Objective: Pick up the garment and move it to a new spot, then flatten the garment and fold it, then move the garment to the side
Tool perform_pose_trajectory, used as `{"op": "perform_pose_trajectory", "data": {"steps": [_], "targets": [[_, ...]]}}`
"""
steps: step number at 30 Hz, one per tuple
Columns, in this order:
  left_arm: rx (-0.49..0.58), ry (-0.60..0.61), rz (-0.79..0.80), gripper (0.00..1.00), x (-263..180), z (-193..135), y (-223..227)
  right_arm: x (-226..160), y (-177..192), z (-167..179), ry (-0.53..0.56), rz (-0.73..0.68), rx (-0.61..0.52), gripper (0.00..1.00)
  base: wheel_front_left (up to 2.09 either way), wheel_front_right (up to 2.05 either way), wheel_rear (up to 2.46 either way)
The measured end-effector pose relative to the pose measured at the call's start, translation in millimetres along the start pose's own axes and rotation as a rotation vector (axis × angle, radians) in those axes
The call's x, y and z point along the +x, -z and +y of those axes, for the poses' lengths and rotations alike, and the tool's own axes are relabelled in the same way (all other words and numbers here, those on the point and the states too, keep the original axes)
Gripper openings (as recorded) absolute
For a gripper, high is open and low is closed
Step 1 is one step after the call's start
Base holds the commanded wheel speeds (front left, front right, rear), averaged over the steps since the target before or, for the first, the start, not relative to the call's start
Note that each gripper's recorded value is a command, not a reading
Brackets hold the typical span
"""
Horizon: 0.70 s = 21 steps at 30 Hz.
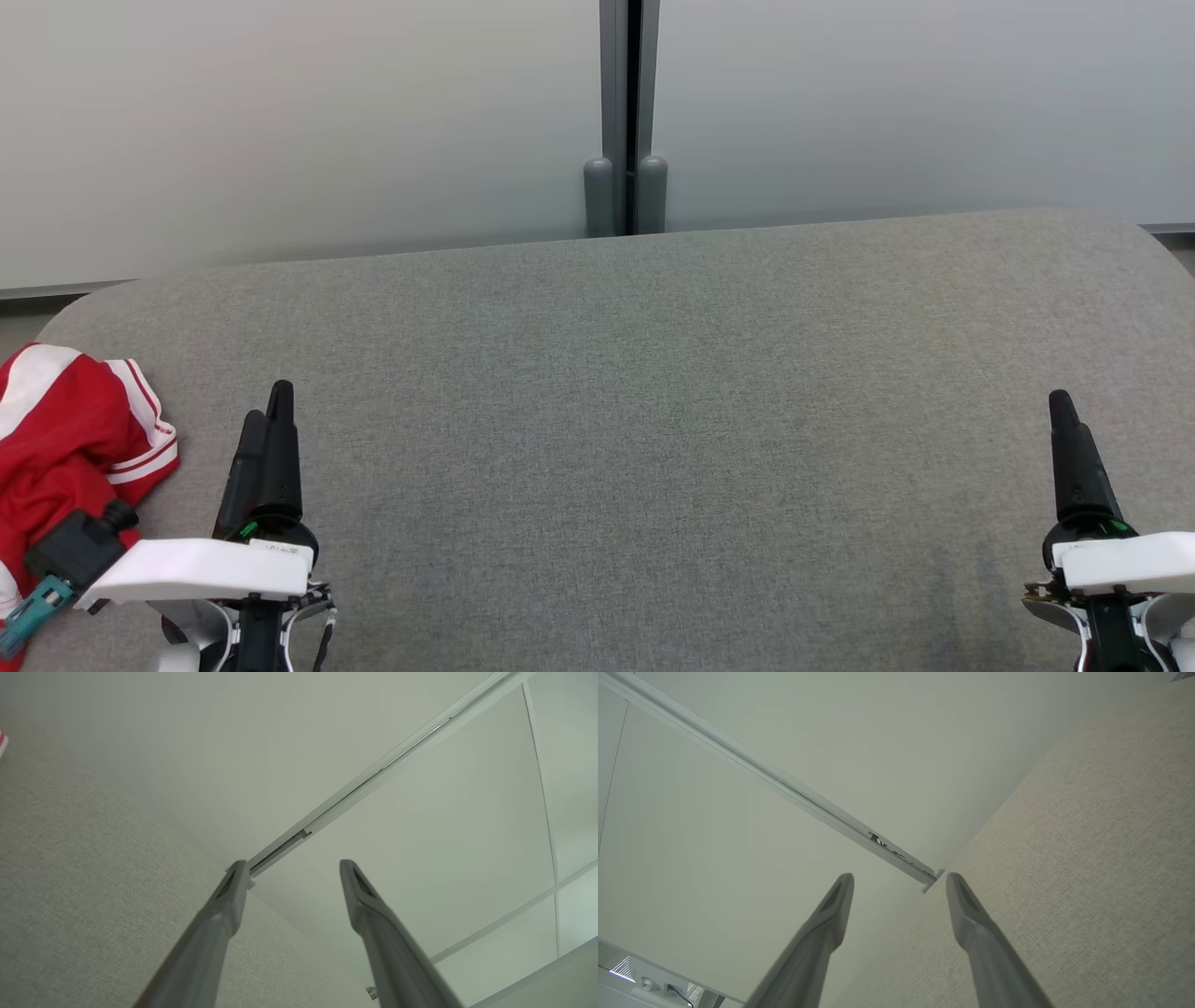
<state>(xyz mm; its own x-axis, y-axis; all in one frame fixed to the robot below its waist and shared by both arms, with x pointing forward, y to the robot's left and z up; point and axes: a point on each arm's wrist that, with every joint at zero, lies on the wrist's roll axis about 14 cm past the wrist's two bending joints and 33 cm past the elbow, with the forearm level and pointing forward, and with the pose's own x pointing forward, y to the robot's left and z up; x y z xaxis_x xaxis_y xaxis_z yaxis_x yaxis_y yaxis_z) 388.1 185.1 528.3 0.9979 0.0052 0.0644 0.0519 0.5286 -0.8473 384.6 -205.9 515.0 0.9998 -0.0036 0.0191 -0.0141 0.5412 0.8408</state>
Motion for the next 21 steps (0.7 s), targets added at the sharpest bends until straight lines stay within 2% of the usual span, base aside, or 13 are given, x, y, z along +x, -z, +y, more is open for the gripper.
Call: {"op": "perform_pose_trajectory", "data": {"steps": [10, 21], "targets": [[0.193, 0.009, 0.004, 1.00, -5.7, -1.0, 4.0, -0.6, -1.3, 8.1, -0.035, -0.003, -0.221, 1.00, 0.00, 0.00, 0.00], [0.385, 0.003, 0.017, 1.00, -9.6, 3.0, 8.8, -5.1, 4.1, 6.8, -0.047, 0.027, -0.401, 1.00, 0.00, 0.00, 0.00]]}}
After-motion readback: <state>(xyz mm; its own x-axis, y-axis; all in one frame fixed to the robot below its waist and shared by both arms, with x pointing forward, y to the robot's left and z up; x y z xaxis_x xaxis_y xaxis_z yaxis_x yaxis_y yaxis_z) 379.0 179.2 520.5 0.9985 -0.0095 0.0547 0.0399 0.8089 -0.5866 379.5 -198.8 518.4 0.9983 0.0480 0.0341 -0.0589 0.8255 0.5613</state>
